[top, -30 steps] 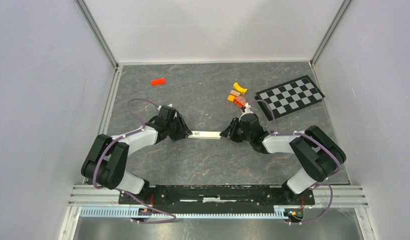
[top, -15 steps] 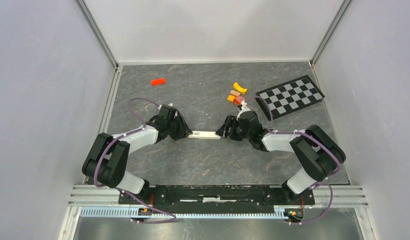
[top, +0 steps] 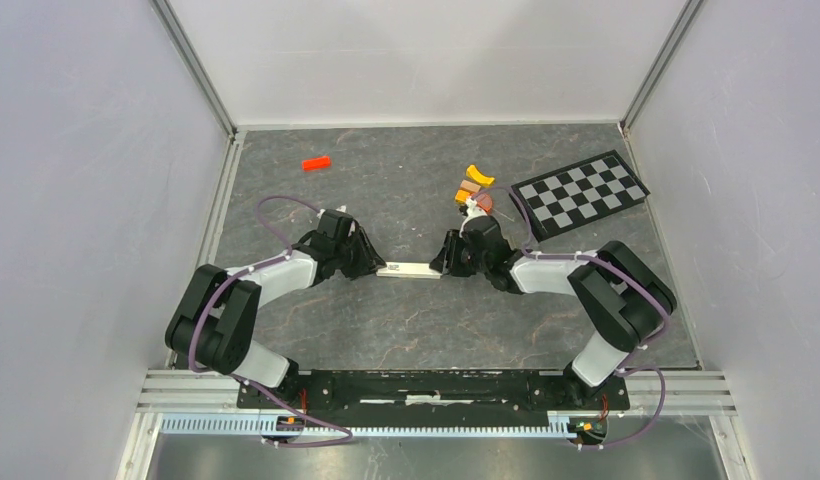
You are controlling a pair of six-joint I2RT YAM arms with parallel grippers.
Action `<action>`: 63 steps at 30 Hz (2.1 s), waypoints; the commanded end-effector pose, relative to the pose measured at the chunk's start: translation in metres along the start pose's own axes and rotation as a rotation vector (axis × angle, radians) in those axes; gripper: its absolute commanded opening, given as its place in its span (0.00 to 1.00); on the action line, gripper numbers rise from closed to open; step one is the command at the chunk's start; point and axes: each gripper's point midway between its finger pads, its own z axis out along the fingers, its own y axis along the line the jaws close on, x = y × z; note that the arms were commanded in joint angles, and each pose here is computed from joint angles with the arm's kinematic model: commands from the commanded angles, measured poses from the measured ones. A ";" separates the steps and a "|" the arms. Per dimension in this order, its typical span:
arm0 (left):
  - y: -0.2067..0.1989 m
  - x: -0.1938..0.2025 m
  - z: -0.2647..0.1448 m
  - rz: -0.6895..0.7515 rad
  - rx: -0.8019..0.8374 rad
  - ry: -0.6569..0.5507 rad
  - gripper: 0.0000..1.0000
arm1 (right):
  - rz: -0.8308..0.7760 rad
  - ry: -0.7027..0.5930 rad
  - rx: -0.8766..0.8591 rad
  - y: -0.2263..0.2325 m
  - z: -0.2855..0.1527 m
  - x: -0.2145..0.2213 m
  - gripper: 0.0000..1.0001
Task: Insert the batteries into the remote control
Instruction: Load the battery cover into the remote control.
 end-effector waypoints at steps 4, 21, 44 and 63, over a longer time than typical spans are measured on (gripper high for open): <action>0.047 0.033 0.005 0.013 -0.152 0.088 0.40 | -0.074 0.088 0.184 -0.046 -0.013 0.031 0.32; 0.044 0.036 0.006 0.012 -0.128 0.094 0.27 | -0.094 0.073 0.194 -0.033 -0.023 0.024 0.36; 0.044 0.057 0.011 -0.050 -0.063 0.145 0.13 | 0.033 0.190 0.115 -0.012 -0.004 0.070 0.04; -0.007 -0.025 -0.011 0.033 -0.065 -0.041 0.43 | -0.205 -0.045 0.139 -0.009 -0.028 -0.012 0.43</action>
